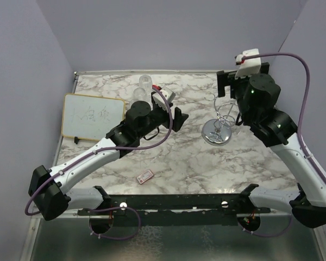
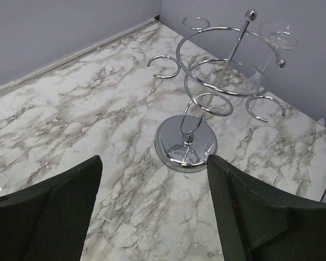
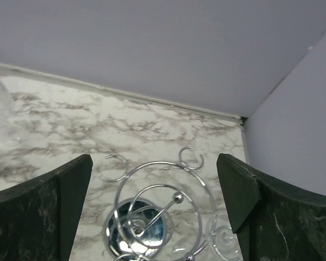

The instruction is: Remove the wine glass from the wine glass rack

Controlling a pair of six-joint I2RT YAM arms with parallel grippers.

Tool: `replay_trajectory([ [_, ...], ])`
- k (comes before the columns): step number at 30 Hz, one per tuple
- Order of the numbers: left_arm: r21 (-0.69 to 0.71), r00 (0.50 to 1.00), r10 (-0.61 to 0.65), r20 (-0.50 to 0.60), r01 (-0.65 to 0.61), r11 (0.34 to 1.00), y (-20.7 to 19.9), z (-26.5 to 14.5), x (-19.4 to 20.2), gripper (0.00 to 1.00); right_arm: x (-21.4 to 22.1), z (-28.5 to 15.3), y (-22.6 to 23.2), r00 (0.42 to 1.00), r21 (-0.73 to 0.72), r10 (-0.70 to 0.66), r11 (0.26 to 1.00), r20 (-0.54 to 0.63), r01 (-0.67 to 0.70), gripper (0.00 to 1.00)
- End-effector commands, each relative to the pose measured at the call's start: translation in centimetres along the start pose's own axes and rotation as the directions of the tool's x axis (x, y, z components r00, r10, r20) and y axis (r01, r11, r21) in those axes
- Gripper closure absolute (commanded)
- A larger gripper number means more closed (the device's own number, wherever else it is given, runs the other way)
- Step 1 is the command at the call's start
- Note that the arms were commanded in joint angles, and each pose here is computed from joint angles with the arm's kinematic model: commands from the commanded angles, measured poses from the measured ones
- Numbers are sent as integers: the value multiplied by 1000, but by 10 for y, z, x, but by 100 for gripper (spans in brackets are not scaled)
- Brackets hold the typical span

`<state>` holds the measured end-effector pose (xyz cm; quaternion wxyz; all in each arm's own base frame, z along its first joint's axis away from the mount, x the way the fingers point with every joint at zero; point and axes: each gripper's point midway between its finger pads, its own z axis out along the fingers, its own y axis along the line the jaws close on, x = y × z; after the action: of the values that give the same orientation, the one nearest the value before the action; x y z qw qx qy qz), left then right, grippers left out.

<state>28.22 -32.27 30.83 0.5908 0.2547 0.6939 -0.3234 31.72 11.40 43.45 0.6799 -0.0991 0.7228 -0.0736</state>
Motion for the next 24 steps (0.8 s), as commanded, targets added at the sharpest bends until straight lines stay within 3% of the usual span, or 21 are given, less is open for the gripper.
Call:
replay_trajectory([
  [1,49,997,66,-29,-65,997,-5,-8,12,20,-35,13,-59,989,137,121,982,88,-132,0],
  [7,64,996,71,-51,-67,996,-6,-16,20,20,-7,54,-103,970,153,243,959,-11,-238,0],
  [12,80,998,47,-33,-44,996,-11,-21,18,19,45,63,-141,885,150,458,884,-79,-444,0],
  [20,111,1000,25,-6,-24,993,-18,-28,13,19,99,25,-166,720,153,694,712,-4,-685,0],
  [24,115,999,30,16,-32,993,-22,-34,6,18,108,6,-175,677,169,732,660,74,-732,0],
])
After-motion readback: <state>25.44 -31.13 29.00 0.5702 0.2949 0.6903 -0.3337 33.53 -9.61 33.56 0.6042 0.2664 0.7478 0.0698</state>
